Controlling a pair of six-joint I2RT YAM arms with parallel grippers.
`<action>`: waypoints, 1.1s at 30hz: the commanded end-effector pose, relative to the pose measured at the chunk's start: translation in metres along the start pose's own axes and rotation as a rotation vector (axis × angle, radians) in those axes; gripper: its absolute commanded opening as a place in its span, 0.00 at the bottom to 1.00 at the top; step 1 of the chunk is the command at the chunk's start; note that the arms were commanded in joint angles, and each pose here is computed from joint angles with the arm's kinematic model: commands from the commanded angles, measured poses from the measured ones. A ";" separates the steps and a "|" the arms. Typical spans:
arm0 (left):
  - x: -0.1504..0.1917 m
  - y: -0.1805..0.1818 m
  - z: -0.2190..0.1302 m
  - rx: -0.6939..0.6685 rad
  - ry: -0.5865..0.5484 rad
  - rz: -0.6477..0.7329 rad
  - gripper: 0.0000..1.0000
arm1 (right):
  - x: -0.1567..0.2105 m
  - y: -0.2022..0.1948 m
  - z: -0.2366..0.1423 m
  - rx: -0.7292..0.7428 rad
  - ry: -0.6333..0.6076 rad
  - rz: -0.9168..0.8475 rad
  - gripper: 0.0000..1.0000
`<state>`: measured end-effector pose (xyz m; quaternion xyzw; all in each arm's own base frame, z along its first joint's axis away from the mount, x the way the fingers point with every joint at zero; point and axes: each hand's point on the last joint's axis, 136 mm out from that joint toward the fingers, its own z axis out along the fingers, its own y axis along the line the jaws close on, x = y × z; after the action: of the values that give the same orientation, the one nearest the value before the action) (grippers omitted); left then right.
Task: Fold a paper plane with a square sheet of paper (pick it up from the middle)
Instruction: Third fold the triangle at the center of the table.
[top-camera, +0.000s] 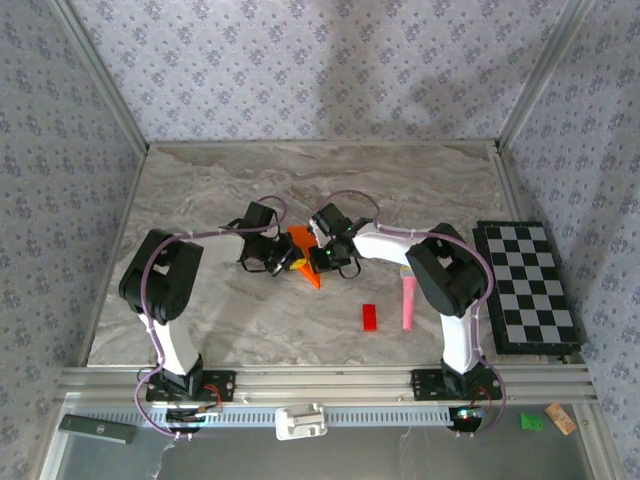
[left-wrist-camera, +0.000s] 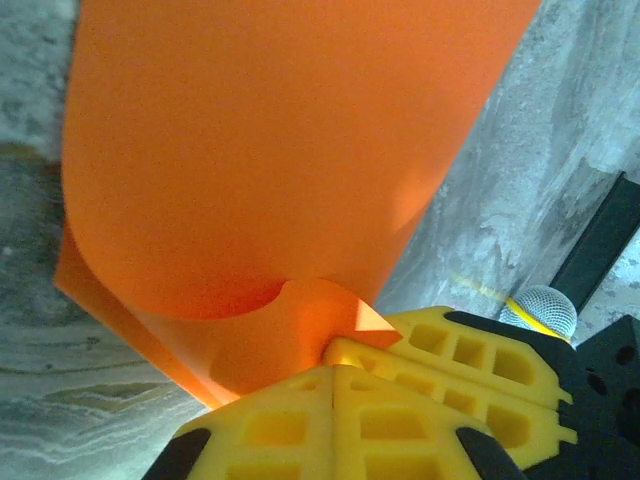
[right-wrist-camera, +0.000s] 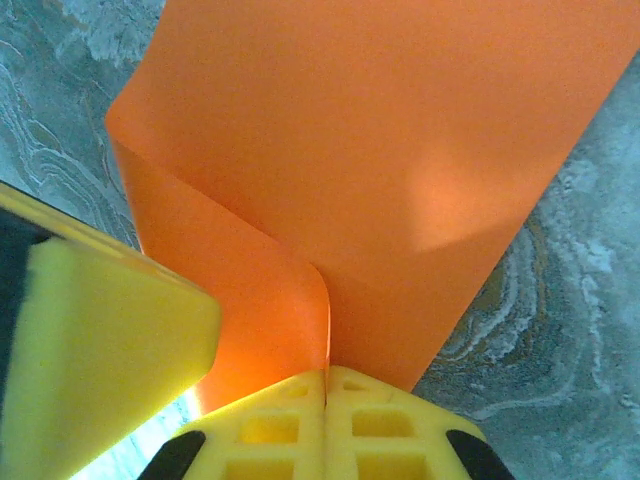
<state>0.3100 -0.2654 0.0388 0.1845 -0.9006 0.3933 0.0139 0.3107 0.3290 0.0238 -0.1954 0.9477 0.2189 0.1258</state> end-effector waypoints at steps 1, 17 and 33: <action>0.004 0.016 0.005 -0.045 0.014 -0.003 0.04 | 0.019 -0.014 0.012 0.043 0.080 0.036 0.00; 0.001 0.022 0.009 -0.066 0.014 0.009 0.04 | 0.021 -0.017 0.013 0.054 0.089 0.040 0.00; -0.039 -0.001 -0.023 -0.060 -0.087 0.064 0.12 | 0.008 -0.007 0.004 0.025 0.052 0.041 0.00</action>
<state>0.3277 -0.2456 0.0356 0.1798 -0.9146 0.3621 -0.0072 0.3111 0.3292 0.0248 -0.1928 0.9484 0.2187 0.1245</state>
